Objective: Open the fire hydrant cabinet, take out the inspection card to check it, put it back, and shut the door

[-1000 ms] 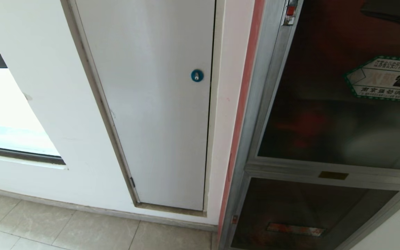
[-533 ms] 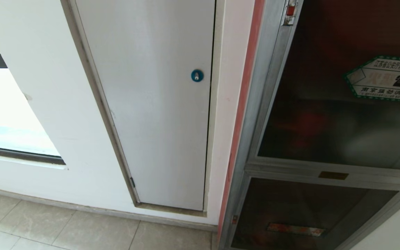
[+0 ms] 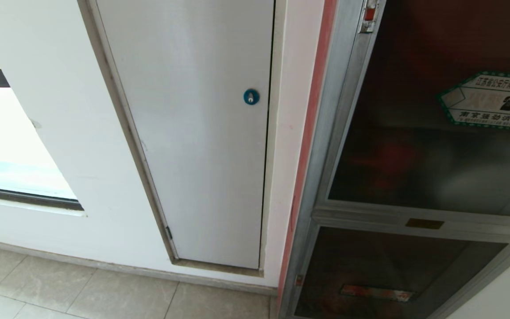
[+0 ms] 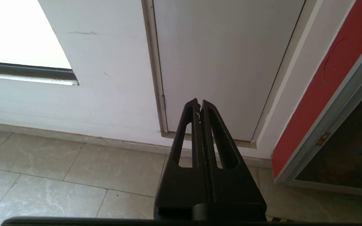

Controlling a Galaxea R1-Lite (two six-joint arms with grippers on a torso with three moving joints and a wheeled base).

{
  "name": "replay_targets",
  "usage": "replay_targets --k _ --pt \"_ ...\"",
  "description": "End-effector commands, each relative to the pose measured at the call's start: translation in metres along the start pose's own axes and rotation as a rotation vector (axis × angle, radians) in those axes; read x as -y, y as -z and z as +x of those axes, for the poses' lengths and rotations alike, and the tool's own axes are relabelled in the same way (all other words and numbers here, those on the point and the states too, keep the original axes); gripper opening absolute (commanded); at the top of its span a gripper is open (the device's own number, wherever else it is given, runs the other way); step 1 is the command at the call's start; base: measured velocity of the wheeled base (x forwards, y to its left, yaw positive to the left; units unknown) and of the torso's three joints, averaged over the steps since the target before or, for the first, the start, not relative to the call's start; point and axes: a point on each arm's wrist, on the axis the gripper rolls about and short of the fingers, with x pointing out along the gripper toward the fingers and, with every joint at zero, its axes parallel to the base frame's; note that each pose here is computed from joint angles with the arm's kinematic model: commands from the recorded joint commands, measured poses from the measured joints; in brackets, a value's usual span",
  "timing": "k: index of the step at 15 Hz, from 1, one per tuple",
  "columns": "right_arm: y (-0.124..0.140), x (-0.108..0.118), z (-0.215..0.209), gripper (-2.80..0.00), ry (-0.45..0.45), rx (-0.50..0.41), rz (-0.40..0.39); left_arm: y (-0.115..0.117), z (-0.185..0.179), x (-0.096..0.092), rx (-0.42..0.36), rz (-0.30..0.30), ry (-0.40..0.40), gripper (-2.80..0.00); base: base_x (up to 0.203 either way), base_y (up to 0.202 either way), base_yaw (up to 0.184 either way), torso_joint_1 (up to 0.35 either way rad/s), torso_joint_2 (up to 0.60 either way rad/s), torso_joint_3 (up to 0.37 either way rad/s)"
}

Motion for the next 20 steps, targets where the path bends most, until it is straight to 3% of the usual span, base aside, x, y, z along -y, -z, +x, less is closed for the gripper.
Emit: replay_targets --k 1,6,9,11,13,16,20 --pt "0.001 0.017 -0.055 -2.8 0.04 0.111 -0.012 0.0 0.0 0.0 -0.001 0.0 0.0 -2.8 0.0 0.0 0.0 0.0 0.0 0.0" --pt "0.05 0.044 -0.123 -2.8 0.093 0.176 -0.161 0.0 0.0 0.0 -0.002 0.0 0.0 -2.8 0.0 0.0 0.0 0.0 0.0 0.0" --pt "0.1 0.059 -0.136 -2.8 0.098 0.116 -0.275 0.0 0.0 0.0 -0.001 0.0 0.0 -2.8 0.0 0.0 0.0 0.0 0.0 0.0" --pt "0.137 0.069 -0.141 -2.8 0.023 0.061 -0.318 0.0 0.0 0.0 -0.002 0.0 0.0 -2.8 0.0 0.0 0.0 0.0 0.0 0.0" --pt "0.173 0.078 -0.138 -2.8 -0.046 -0.019 -0.342 0.0 0.0 0.0 0.0 0.0 0.0 -2.8 0.0 0.0 0.0 0.0 0.0 0.0" --pt "0.216 0.088 -0.127 -2.8 -0.072 -0.107 -0.351 0.0 0.0 0.0 0.0 0.0 0.0 -2.8 0.0 0.0 0.0 0.0 0.0 0.0" --pt "0.245 0.095 -0.123 -2.8 -0.113 -0.167 -0.338 0.0 0.0 0.0 -0.001 0.0 0.0 -2.8 0.0 0.0 0.0 0.0 0.0 0.0"
